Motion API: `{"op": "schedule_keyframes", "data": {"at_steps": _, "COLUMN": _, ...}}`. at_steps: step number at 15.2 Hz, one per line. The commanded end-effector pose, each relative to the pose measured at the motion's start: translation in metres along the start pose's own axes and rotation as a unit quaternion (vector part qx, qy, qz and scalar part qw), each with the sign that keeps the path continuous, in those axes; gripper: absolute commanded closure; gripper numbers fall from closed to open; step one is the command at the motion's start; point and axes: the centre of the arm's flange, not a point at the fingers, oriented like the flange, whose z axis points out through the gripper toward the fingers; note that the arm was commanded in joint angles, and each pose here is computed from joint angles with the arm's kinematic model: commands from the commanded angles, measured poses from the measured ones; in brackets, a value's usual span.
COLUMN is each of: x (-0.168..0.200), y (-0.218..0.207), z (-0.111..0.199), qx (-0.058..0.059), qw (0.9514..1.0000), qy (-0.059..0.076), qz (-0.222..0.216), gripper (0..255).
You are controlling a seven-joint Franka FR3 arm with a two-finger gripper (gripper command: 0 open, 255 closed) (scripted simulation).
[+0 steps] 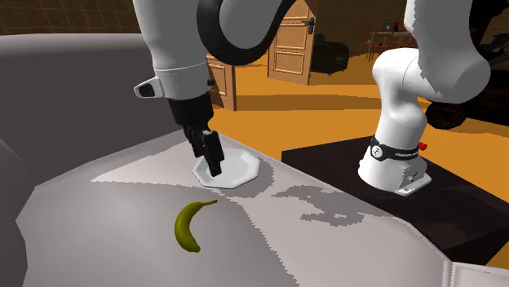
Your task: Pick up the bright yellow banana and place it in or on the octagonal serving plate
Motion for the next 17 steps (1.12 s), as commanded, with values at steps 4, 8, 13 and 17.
{"op": "schedule_keyframes", "data": {"at_steps": 4, "x": 0.055, "y": 0.005, "z": 0.042, "qx": 0.013, "qw": 0.9992, "qy": 0.003, "qz": -0.037, "gripper": 0}}
{"op": "schedule_keyframes", "data": {"at_steps": 8, "x": 0.061, "y": 0.004, "z": 0.062, "qx": 0.014, "qw": 0.9991, "qy": 0.003, "qz": -0.041, "gripper": 0}}
{"op": "schedule_keyframes", "data": {"at_steps": 13, "x": 0.061, "y": 0.004, "z": 0.086, "qx": 0.014, "qw": 0.9991, "qy": 0.003, "qz": -0.041, "gripper": 0}}
{"op": "schedule_keyframes", "data": {"at_steps": 17, "x": 0.061, "y": 0.004, "z": 0.086, "qx": 0.014, "qw": 0.9991, "qy": 0.003, "qz": -0.041, "gripper": 0}}
